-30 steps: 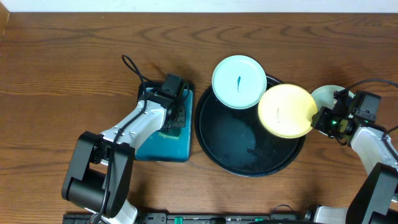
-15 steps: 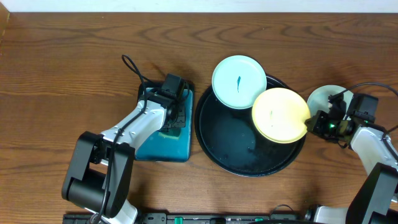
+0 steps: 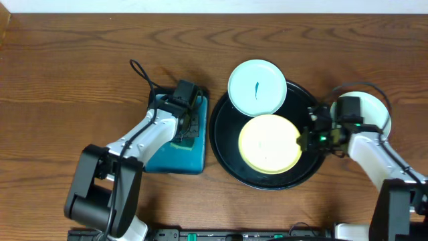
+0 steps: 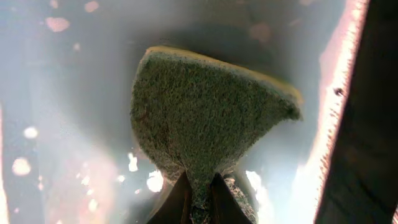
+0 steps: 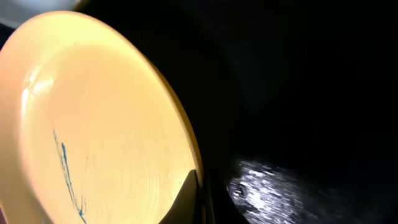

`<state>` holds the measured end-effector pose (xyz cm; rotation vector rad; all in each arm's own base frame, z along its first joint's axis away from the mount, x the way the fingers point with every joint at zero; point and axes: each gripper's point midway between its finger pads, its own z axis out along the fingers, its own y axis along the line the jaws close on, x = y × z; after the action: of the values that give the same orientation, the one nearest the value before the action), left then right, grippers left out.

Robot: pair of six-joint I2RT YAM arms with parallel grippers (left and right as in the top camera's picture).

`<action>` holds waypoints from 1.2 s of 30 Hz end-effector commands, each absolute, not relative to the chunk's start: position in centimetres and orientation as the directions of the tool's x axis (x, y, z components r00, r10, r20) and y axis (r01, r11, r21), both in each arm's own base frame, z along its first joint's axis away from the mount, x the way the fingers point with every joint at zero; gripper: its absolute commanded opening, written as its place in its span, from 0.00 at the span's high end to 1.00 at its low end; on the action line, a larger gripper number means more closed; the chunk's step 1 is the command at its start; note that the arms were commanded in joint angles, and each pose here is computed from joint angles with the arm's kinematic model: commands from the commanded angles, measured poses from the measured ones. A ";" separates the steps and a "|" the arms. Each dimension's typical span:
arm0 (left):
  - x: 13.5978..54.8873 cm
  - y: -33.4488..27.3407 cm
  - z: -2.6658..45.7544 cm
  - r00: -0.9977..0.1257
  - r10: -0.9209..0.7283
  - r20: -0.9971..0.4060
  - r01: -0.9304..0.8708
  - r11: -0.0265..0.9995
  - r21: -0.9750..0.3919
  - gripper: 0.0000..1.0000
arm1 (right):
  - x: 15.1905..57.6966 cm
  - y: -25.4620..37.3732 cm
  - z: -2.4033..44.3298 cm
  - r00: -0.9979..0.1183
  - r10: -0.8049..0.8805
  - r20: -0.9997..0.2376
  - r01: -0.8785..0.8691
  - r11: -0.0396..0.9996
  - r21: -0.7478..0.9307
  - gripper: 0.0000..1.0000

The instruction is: Clean dirty plates on tray and stack at the side

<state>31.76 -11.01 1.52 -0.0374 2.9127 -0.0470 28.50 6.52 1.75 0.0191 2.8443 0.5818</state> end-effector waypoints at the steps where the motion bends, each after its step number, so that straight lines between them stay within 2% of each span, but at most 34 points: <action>1: 31.6 -11.1 3.8 -0.961 -0.039 -0.275 -0.019 0.997 -0.072 0.93 | 28.5 7.0 1.2 -0.967 -0.018 -0.254 -0.090 0.957 0.274 0.99; 9: 32.3 -11.4 8.7 -0.911 -0.054 -0.408 -0.002 0.992 -0.128 0.93 | 29.5 8.2 1.1 -0.947 -0.069 -0.315 -0.116 0.984 0.133 0.99; 18: 33.7 -12.7 13.4 -0.833 -0.083 -0.546 0.053 0.972 -0.228 0.93 | 29.5 6.0 0.7 -0.947 0.013 -0.321 0.008 1.000 0.015 0.99; 28: 34.7 -11.8 14.7 -0.842 -0.186 -0.507 0.061 0.900 -0.431 0.93 | 29.5 6.0 0.7 -0.947 0.013 -0.320 0.008 1.000 0.016 0.99; 36: 33.7 -11.5 15.7 -0.862 -0.151 -0.483 0.198 0.778 -0.596 0.93 | 29.5 6.1 0.8 -0.946 0.013 -0.323 0.008 1.000 0.018 0.99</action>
<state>35.00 -10.19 14.78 -0.1000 2.4962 -0.6961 29.52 7.05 0.81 -0.0219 2.8235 0.1058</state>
